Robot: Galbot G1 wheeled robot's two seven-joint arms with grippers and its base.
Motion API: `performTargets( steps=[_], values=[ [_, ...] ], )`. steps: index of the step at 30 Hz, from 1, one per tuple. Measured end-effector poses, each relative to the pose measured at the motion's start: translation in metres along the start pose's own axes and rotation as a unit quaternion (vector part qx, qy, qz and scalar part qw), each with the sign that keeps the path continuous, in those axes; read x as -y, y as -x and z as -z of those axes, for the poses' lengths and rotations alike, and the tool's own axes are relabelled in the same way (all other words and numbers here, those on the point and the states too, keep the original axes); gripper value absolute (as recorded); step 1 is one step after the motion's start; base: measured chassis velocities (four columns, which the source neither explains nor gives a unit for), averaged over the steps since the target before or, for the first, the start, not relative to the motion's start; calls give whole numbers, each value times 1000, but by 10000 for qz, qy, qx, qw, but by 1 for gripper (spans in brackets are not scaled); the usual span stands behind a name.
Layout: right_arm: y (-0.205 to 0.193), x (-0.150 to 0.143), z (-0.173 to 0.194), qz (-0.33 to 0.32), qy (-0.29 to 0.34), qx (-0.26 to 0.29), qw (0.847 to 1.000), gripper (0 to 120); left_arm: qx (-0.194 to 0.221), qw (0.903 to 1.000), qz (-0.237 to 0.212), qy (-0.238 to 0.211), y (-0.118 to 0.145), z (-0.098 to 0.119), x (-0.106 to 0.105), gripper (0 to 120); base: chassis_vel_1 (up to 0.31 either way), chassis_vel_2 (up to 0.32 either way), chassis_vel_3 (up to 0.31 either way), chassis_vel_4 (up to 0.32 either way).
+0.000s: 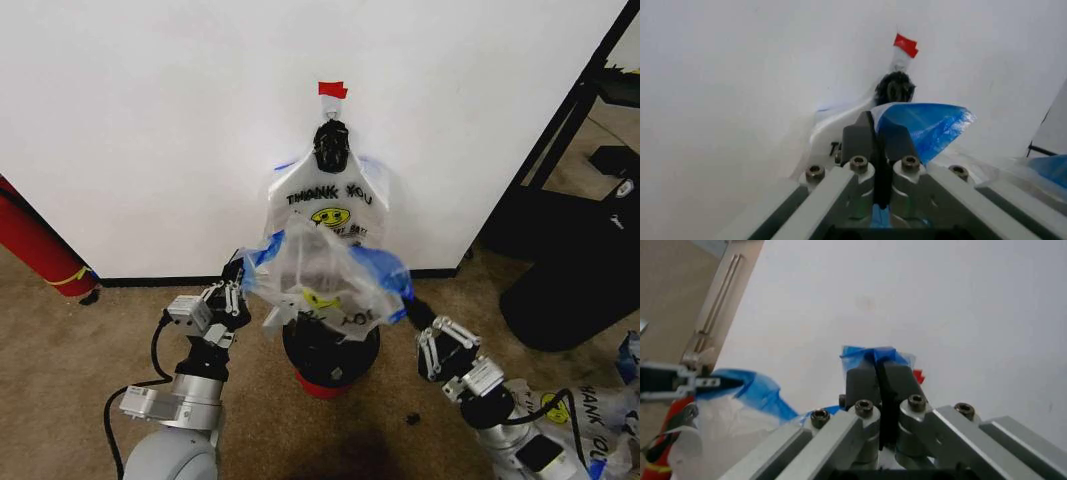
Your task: Pick up the garbage bag from the wall and place it over the trash bin.
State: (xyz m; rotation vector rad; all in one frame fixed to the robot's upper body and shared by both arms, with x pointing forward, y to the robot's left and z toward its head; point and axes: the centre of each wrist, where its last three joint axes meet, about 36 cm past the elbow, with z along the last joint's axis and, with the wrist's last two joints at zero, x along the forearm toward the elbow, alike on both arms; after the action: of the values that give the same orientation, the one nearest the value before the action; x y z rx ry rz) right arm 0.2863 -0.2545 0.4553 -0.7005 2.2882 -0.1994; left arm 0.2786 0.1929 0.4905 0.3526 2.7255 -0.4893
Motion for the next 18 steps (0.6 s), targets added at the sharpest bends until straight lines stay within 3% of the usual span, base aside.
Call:
performTargets(
  steps=[9, 15, 18],
  values=[
    [-8, 2, -18, -110, -33, -165, 9998, 0, -59, 10000, -6, -40, 2, -6, 0, 0, 0, 0, 0, 0],
    [-15, 10, -46, -70, -205, -385, 9990, 0, -491, 9984, 255, -87, 1, -45, -6, 0, 0, 0, 0, 0],
    [-15, 13, -53, -64, -251, -430, 9987, 0, -583, 9976, 332, -151, 1, -52, -7, 0, 0, 0, 0, 0]
  ],
)
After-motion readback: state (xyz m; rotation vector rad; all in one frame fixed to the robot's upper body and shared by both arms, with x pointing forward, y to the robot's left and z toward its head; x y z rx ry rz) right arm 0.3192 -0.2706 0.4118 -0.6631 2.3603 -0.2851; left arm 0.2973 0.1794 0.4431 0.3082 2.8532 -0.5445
